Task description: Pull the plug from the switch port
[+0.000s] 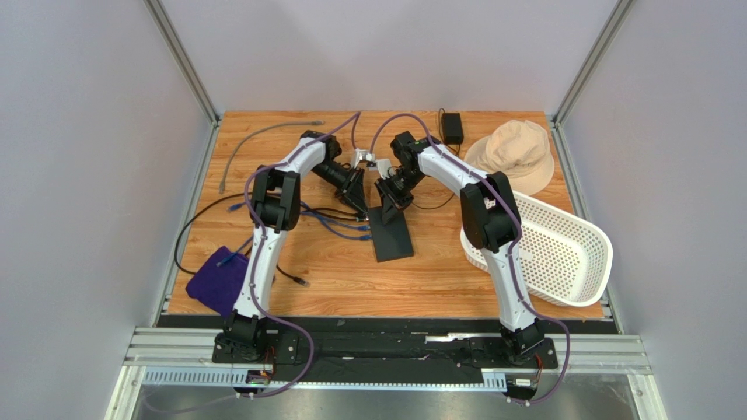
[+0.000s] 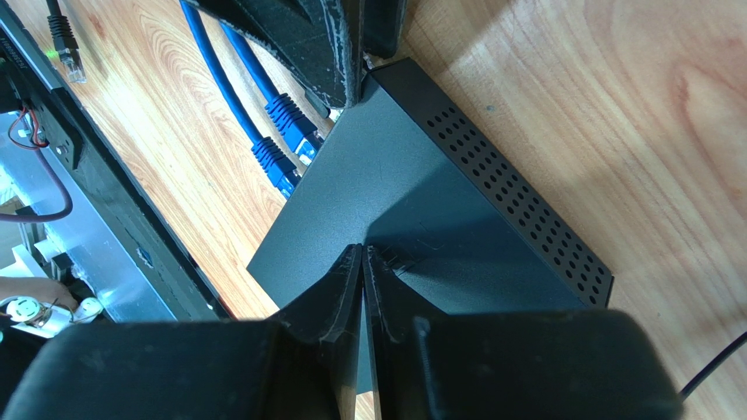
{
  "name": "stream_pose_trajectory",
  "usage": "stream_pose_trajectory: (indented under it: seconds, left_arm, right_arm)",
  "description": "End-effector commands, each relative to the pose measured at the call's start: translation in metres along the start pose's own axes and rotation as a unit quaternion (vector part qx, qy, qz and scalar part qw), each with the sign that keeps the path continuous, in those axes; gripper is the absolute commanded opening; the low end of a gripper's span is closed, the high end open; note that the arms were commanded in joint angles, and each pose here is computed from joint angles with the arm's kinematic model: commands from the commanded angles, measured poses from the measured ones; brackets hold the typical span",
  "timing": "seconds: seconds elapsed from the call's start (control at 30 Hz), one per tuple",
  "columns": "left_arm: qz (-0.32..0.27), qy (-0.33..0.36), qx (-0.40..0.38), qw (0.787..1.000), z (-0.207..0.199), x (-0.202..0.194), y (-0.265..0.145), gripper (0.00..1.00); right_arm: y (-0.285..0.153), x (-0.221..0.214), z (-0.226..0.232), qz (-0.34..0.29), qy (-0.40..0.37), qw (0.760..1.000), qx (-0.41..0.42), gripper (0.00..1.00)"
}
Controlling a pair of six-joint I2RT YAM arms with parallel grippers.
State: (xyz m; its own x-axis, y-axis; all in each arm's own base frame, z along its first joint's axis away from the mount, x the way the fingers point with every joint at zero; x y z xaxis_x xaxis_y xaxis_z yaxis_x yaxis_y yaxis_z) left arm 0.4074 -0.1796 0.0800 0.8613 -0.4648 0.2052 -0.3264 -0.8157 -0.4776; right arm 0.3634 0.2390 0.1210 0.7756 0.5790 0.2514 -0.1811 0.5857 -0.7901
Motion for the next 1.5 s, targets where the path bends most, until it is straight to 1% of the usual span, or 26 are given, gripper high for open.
stream_pose_trajectory:
  seconds: [0.0, 0.07, 0.23, 0.3, 0.37, 0.43, 0.5, 0.63, 0.73, 0.8, 0.93, 1.03, 1.23, 1.33, 1.47]
  left_arm:
    - [0.018, 0.009, -0.026, 0.999, -0.004, -0.005, 0.005, 0.30]
    - [0.024, 0.003, -0.036, 0.999, -0.004, -0.009, 0.006, 0.28]
    - [0.025, 0.009, -0.042, 0.999, -0.004, -0.011, 0.006, 0.28]
    - [0.027, 0.010, -0.041, 0.999, -0.004, -0.011, 0.006, 0.35]
    - [0.028, 0.013, -0.036, 0.999, -0.004, -0.011, 0.004, 0.39]
    - [0.027, 0.015, -0.033, 0.999, -0.005, -0.011, 0.004, 0.38]
    - [0.027, 0.009, -0.031, 0.999, -0.005, -0.011, 0.004, 0.34]
    - [0.031, 0.008, -0.024, 0.999, -0.006, -0.010, 0.002, 0.31]
    - [0.043, 0.001, -0.017, 0.999, -0.005, -0.016, 0.001, 0.30]
    - [0.037, 0.000, -0.021, 0.999, -0.004, -0.018, 0.001, 0.30]
    - [0.034, -0.008, -0.023, 0.999, -0.004, -0.019, 0.002, 0.37]
    - [0.030, -0.010, -0.025, 0.999, -0.004, -0.017, 0.003, 0.39]
    - [0.031, -0.010, -0.034, 0.999, -0.003, -0.020, 0.001, 0.38]
    - [0.028, -0.014, -0.035, 0.999, -0.002, -0.020, -0.001, 0.35]
    - [0.012, -0.028, -0.050, 0.998, 0.003, -0.021, -0.006, 0.36]
  right_arm:
    - [0.016, -0.004, -0.024, 0.015, -0.024, 0.998, -0.060, 0.14]
    - [0.017, -0.004, -0.024, 0.016, -0.023, 0.998, -0.059, 0.14]
    - [0.017, -0.004, -0.025, 0.015, -0.022, 0.998, -0.059, 0.14]
    - [0.016, -0.004, -0.025, 0.016, -0.023, 0.998, -0.060, 0.14]
    - [0.016, -0.004, -0.024, 0.016, -0.024, 0.998, -0.061, 0.14]
    - [0.016, -0.004, -0.024, 0.015, -0.024, 0.998, -0.062, 0.14]
    - [0.016, -0.003, -0.024, 0.013, -0.025, 0.998, -0.063, 0.14]
    - [0.015, -0.002, -0.024, 0.013, -0.026, 0.997, -0.066, 0.14]
    - [0.014, -0.001, -0.024, 0.012, -0.028, 0.997, -0.069, 0.14]
    - [0.014, -0.001, -0.024, 0.011, -0.028, 0.997, -0.071, 0.14]
    - [0.014, 0.000, -0.024, 0.010, -0.028, 0.997, -0.070, 0.14]
    - [0.016, 0.000, -0.023, 0.012, -0.030, 0.997, -0.070, 0.14]
    - [0.014, -0.001, -0.023, 0.012, -0.031, 0.997, -0.071, 0.14]
    - [0.014, -0.001, -0.023, 0.012, -0.031, 0.997, -0.071, 0.14]
    - [0.014, 0.000, -0.023, 0.011, -0.030, 0.997, -0.072, 0.15]
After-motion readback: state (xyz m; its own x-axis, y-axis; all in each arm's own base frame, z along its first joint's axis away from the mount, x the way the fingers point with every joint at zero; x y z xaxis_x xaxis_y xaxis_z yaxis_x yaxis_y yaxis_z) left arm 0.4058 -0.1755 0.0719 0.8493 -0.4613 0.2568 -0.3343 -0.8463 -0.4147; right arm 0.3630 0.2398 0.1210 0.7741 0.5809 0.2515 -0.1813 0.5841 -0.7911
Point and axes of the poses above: each gripper's point midway between its finger pads, its own y axis out along the fingers, its own z axis along the line the jaws close on, x = y × z, the point moved 10 cm from there along -y, back along the fingers, and after that the axes turned 1 degree about y, right-handed, at the moved point
